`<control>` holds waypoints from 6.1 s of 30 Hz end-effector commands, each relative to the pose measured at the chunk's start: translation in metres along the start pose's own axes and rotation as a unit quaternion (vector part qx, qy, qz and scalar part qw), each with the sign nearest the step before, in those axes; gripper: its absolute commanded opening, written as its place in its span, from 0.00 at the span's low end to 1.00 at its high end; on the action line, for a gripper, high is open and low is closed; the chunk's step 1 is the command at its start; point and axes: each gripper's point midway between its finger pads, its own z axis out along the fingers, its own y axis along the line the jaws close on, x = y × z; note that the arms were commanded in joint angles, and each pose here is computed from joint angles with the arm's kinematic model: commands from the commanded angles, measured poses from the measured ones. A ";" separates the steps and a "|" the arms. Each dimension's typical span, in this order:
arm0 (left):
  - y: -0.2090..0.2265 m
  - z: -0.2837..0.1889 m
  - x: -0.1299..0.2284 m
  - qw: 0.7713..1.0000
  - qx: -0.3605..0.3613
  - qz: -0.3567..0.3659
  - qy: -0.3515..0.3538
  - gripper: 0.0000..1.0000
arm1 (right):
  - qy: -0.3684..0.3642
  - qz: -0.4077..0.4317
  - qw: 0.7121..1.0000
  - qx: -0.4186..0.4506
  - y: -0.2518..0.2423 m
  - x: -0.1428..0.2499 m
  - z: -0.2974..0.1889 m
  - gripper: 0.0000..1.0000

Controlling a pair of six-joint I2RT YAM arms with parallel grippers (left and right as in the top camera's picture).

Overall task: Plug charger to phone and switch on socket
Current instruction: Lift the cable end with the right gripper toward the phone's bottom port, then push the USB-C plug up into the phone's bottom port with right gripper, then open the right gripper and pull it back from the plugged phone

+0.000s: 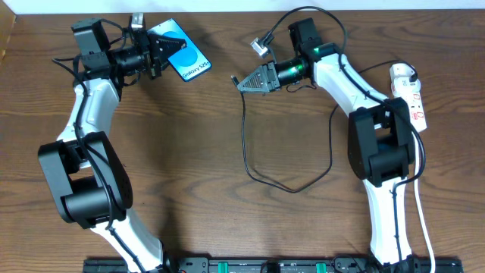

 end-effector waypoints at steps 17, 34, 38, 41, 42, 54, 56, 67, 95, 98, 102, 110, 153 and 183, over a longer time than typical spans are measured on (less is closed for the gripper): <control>-0.051 -0.005 -0.007 0.998 0.050 0.046 -0.002 0.07 | -0.009 -0.067 0.997 -0.041 0.105 -0.026 0.002 0.01; -0.054 -0.003 0.004 0.995 0.058 0.073 0.028 0.08 | 0.011 -0.069 0.996 -0.048 0.130 -0.022 0.040 0.01; -0.055 -0.004 0.008 0.994 0.062 0.085 0.040 0.07 | 0.009 -0.066 0.997 -0.042 0.129 -0.022 0.043 0.01; -0.055 -0.004 0.010 0.993 0.064 0.089 0.046 0.08 | 0.005 -0.063 0.997 -0.034 0.126 -0.024 0.043 0.01; -0.055 -0.004 0.011 0.993 0.065 0.090 0.049 0.08 | 0.004 -0.063 0.997 -0.032 0.126 -0.024 0.043 0.01; -0.056 -0.005 0.015 0.991 0.068 0.097 0.059 0.08 | 0.006 -0.064 0.997 -0.030 0.126 -0.023 0.047 0.01; -0.056 -0.005 0.015 0.991 0.068 0.097 0.059 0.07 | 0.007 -0.064 0.997 -0.029 0.126 -0.022 0.049 0.01; -0.056 -0.005 0.015 0.991 0.068 0.097 0.059 0.07 | 0.009 -0.065 0.997 -0.029 0.127 -0.021 0.052 0.01; -0.055 -0.005 0.022 0.986 0.075 0.126 0.075 0.07 | -0.004 -0.065 0.998 -0.022 0.126 -0.029 0.049 0.01; -0.055 -0.006 0.022 0.986 0.075 0.127 0.075 0.07 | -0.008 -0.063 0.998 -0.021 0.124 -0.031 0.045 0.01; -0.055 -0.005 0.022 0.986 0.075 0.127 0.075 0.08 | -0.015 -0.059 0.998 -0.021 0.124 -0.035 0.040 0.01; -0.055 -0.005 0.022 0.986 0.075 0.127 0.075 0.07 | -0.011 -0.073 0.997 -0.031 0.133 -0.035 0.051 0.01; -0.056 0.002 0.027 0.985 0.076 0.129 0.084 0.07 | -0.038 -0.075 0.996 -0.031 0.141 -0.051 0.052 0.01; -0.033 -0.003 0.029 0.985 0.073 0.135 0.075 0.07 | -0.081 -0.009 0.994 0.069 0.073 -0.056 -0.019 0.42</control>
